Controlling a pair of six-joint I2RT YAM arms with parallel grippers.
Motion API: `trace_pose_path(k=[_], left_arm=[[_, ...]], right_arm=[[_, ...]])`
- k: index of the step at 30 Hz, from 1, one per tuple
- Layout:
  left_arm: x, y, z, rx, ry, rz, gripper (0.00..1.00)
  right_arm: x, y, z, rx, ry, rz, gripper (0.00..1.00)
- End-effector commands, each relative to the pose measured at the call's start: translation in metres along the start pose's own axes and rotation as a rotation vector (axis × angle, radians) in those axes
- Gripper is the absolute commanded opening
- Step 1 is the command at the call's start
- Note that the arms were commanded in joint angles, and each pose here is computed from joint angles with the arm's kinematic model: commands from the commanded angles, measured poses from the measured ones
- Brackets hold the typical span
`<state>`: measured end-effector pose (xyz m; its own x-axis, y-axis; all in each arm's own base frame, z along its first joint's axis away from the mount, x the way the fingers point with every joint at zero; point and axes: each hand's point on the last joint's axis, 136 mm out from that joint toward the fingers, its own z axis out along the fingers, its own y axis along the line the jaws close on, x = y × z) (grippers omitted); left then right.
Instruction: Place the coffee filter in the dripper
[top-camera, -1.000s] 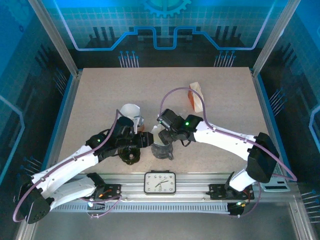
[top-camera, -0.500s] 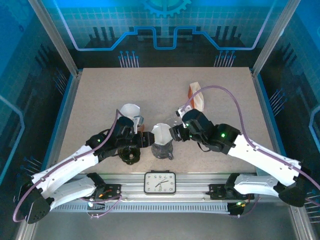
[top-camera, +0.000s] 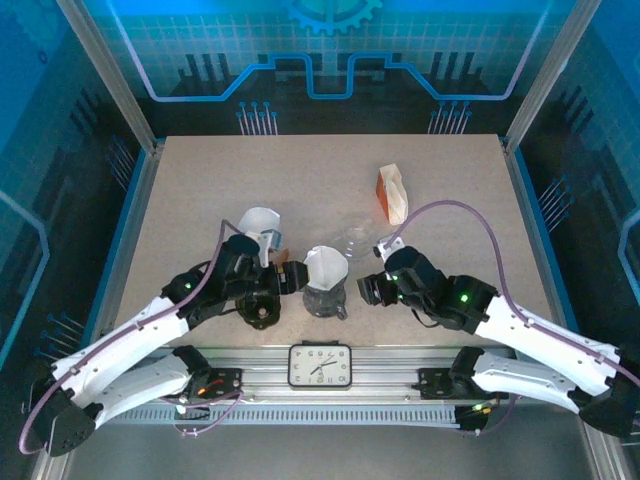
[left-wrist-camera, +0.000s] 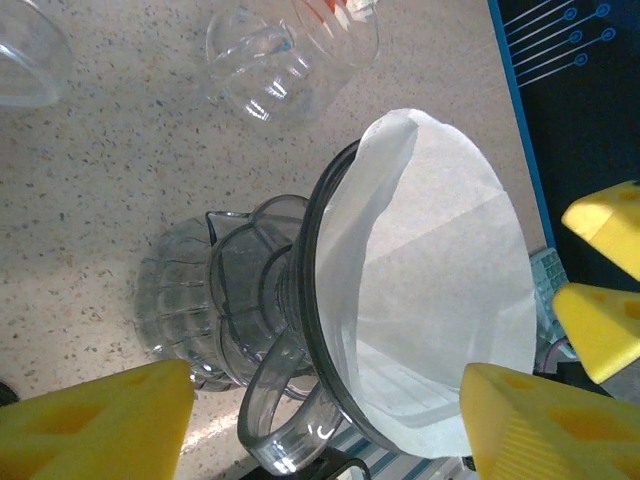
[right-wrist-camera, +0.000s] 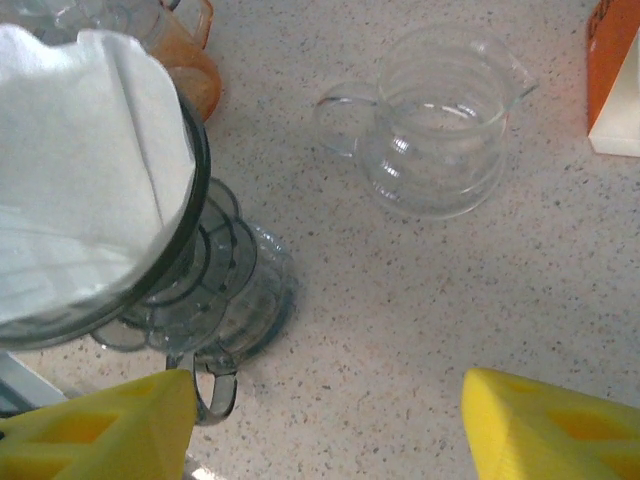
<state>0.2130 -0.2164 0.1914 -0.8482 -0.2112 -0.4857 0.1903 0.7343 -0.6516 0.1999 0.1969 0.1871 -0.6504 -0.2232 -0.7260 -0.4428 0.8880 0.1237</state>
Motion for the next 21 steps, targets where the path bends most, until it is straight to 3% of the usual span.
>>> trace_pose_path(k=[1,6,12,21], left_arm=[[-0.018,-0.008,-0.024,0.001,-0.088,-0.008,0.81],[-0.022,0.004,-0.047,-0.038,-0.173,-0.016,0.99],[-0.010,0.033,-0.058,-0.087,-0.233,-0.082,0.99],[0.006,0.062,-0.068,-0.103,-0.295,-0.166,0.99]], right_arm=[[0.009,0.010,-0.001,-0.075,-0.023,0.027,0.71],[0.036,0.021,0.010,-0.178,-0.026,0.047,0.70],[0.063,0.041,0.032,-0.279,-0.035,0.042,0.69],[0.084,0.055,0.057,-0.302,-0.065,-0.010,0.67]])
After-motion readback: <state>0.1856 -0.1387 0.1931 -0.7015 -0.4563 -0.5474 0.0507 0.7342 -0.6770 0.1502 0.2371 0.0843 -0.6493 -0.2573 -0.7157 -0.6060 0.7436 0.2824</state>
